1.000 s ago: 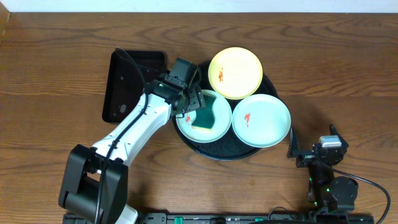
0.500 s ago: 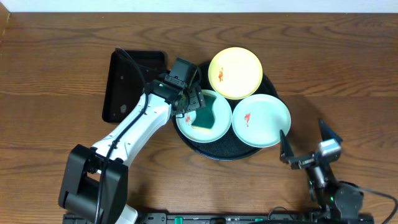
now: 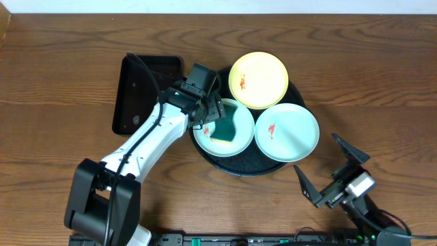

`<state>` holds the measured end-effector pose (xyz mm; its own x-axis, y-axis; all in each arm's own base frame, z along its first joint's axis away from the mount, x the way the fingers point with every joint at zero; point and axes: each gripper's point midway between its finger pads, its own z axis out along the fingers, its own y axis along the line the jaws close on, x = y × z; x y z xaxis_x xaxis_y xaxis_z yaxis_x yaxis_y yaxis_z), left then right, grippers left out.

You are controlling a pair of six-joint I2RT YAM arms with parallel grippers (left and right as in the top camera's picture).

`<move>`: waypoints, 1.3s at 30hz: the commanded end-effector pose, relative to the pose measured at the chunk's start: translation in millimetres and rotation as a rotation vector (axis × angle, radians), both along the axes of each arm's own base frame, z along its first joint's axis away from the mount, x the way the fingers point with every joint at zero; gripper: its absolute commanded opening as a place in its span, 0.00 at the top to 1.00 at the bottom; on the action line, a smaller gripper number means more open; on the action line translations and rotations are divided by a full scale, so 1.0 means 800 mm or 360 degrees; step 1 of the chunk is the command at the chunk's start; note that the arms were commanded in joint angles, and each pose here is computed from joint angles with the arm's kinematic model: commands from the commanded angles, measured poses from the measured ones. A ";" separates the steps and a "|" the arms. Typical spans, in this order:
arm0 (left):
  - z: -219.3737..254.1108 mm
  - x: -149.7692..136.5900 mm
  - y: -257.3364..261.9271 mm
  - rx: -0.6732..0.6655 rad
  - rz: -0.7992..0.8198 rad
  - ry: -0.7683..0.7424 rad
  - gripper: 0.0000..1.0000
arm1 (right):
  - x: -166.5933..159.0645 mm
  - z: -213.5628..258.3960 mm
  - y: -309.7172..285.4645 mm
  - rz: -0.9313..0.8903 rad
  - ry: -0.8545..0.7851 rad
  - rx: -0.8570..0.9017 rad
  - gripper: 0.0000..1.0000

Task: Clean dirty plates on tray and stack at the side
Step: 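Move the right gripper toward the left pale green plate's rim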

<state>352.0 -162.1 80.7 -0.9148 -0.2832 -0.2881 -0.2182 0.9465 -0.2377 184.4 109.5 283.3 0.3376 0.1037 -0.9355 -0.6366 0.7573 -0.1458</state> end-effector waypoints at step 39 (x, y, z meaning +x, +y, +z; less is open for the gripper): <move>0.003 0.003 0.002 0.0009 0.0007 -0.0014 0.14 | 0.151 0.083 0.000 -0.0011 0.1174 0.0014 0.01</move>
